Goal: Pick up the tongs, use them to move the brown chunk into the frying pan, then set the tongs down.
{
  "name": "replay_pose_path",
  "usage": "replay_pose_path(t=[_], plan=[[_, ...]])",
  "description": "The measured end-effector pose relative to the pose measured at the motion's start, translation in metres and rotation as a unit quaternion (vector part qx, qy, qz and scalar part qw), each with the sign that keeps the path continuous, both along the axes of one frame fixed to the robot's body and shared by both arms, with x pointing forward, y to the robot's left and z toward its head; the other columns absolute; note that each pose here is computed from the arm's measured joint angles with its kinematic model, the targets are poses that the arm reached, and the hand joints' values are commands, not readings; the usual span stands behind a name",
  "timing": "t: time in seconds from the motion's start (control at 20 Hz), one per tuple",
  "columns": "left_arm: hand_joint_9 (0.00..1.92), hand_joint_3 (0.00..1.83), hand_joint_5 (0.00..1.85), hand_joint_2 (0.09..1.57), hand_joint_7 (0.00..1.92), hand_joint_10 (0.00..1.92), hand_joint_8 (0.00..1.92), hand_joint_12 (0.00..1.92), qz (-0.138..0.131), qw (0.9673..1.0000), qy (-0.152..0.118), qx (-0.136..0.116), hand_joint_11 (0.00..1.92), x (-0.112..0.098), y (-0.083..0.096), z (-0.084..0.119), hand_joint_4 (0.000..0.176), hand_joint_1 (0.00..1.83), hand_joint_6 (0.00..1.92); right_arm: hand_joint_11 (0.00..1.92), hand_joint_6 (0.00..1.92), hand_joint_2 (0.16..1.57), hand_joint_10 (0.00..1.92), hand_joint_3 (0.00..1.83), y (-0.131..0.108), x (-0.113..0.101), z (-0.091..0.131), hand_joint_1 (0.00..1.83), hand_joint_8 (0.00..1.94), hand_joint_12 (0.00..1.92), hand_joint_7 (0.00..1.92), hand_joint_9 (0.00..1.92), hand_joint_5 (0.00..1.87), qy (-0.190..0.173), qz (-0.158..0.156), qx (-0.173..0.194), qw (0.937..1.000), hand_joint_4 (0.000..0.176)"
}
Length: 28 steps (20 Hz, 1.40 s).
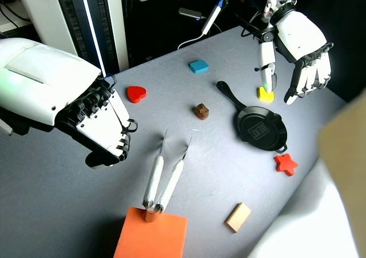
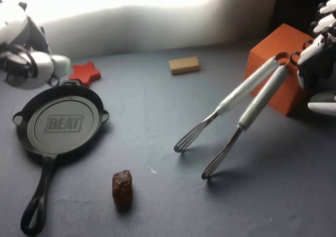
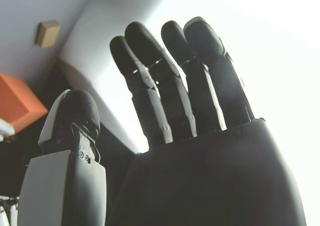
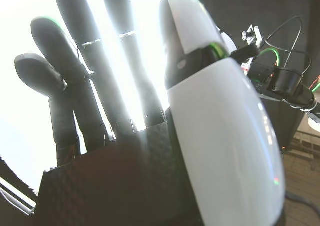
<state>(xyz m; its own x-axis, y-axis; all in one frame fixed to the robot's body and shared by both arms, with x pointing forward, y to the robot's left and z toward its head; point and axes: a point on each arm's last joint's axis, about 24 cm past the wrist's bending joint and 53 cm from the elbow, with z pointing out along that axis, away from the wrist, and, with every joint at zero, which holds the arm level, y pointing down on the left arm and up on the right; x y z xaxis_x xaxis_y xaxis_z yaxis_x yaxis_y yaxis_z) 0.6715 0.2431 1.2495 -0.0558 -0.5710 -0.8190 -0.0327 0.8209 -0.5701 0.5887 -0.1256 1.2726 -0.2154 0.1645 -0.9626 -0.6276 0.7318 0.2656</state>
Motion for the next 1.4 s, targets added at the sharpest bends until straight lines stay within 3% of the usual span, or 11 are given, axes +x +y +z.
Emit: replay_pose_path(t=[0.05, 0.1, 0.25, 0.35, 0.5, 0.65, 0.7, 0.85, 0.9, 1.1, 1.4], plan=[[0.17, 0.23, 0.07, 1.21, 0.18, 0.15, 0.05, 0.83, 0.004, 1.0000, 0.006, -0.002, 0.00, 0.000, 0.002, -0.004, 0.047, 0.27, 0.12, 0.00, 0.26, 1.09, 0.39, 0.21, 0.001, 0.000, -0.002, 0.19, 0.13, 1.00, 0.21, 0.10, 0.10, 0.000, 0.001, -0.006, 1.0000, 0.000], [0.20, 0.04, 0.09, 1.33, 0.19, 0.02, 0.00, 0.75, 0.005, 0.9999, 0.011, -0.001, 0.00, -0.001, 0.003, -0.008, 0.054, 0.16, 0.02, 0.00, 0.08, 1.19, 0.21, 0.01, 0.001, 0.000, -0.004, 0.19, 0.01, 0.86, 0.25, 0.15, 0.18, 0.001, 0.001, -0.009, 1.0000, 0.000], [0.16, 0.01, 0.10, 1.31, 0.15, 0.00, 0.00, 0.64, 0.005, 0.9999, -0.001, 0.012, 0.00, 0.000, 0.008, -0.004, 0.061, 0.24, 0.01, 0.00, 0.03, 1.19, 0.15, 0.00, 0.008, -0.003, -0.004, 0.20, 0.00, 0.83, 0.23, 0.15, 0.17, -0.011, 0.014, -0.013, 0.9998, 0.000], [0.16, 0.01, 0.10, 1.32, 0.14, 0.00, 0.00, 0.63, 0.005, 0.9999, 0.010, 0.006, 0.00, -0.002, 0.010, -0.012, 0.053, 0.23, 0.00, 0.00, 0.02, 1.17, 0.13, 0.00, 0.009, -0.005, -0.007, 0.24, 0.00, 0.89, 0.23, 0.18, 0.17, -0.020, 0.019, -0.026, 0.9993, 0.000], [0.10, 0.00, 0.09, 1.32, 0.10, 0.00, 0.00, 0.48, -0.013, 0.9996, 0.007, 0.025, 0.00, -0.003, 0.005, -0.015, 0.029, 0.23, 0.00, 0.00, 0.00, 1.19, 0.08, 0.00, 0.021, -0.009, 0.003, 0.15, 0.00, 0.64, 0.18, 0.15, 0.14, -0.068, 0.043, -0.042, 0.9959, 0.000], [0.03, 0.00, 0.04, 1.28, 0.04, 0.00, 0.00, 0.27, -0.023, 0.9992, 0.029, 0.011, 0.00, -0.007, 0.003, -0.033, 0.012, 0.21, 0.00, 0.00, 0.00, 1.13, 0.04, 0.00, 0.026, -0.004, 0.014, 0.31, 0.00, 0.60, 0.12, 0.10, 0.06, -0.087, 0.076, -0.043, 0.9924, 0.000], [0.01, 0.00, 0.01, 1.27, 0.01, 0.00, 0.00, 0.15, -0.023, 0.9992, 0.030, 0.013, 0.00, -0.007, 0.004, -0.034, 0.000, 0.18, 0.00, 0.00, 0.00, 1.09, 0.04, 0.00, 0.027, -0.002, 0.013, 0.45, 0.00, 0.61, 0.12, 0.10, 0.05, -0.083, 0.086, -0.048, 0.9917, 0.000], [0.00, 0.00, 0.00, 1.23, 0.00, 0.00, 0.00, 0.00, -0.024, 0.9991, 0.024, 0.026, 0.00, -0.008, 0.006, -0.033, 0.000, 0.17, 0.00, 0.00, 0.00, 1.03, 0.00, 0.00, 0.050, -0.009, -0.012, 0.69, 0.00, 0.08, 0.01, 0.01, 0.00, -0.043, 0.135, -0.082, 0.9866, 0.000], [0.00, 0.00, 0.00, 1.23, 0.00, 0.00, 0.00, 0.00, -0.025, 0.9989, 0.030, 0.027, 0.00, -0.010, 0.005, -0.037, 0.000, 0.17, 0.00, 0.00, 0.00, 1.03, 0.00, 0.00, 0.054, -0.008, -0.016, 0.69, 0.00, 0.08, 0.01, 0.01, 0.00, -0.038, 0.137, -0.089, 0.9858, 0.000], [0.00, 0.00, 0.00, 1.24, 0.00, 0.00, 0.00, 0.00, -0.031, 0.9979, 0.051, 0.026, 0.00, -0.014, 0.003, -0.051, 0.000, 0.09, 0.00, 0.00, 0.00, 0.93, 0.00, 0.00, 0.060, 0.022, -0.034, 0.98, 0.00, 0.00, 0.00, 0.00, 0.00, 0.021, 0.107, -0.095, 0.9894, 0.000], [0.00, 0.00, 0.00, 1.25, 0.00, 0.00, 0.00, 0.00, -0.026, 0.9981, 0.049, 0.026, 0.00, -0.015, 0.003, -0.051, 0.000, 0.08, 0.00, 0.00, 0.00, 0.93, 0.00, 0.00, 0.063, 0.046, -0.043, 0.98, 0.00, 0.00, 0.00, 0.00, 0.00, 0.093, 0.075, -0.101, 0.9876, 0.000]])
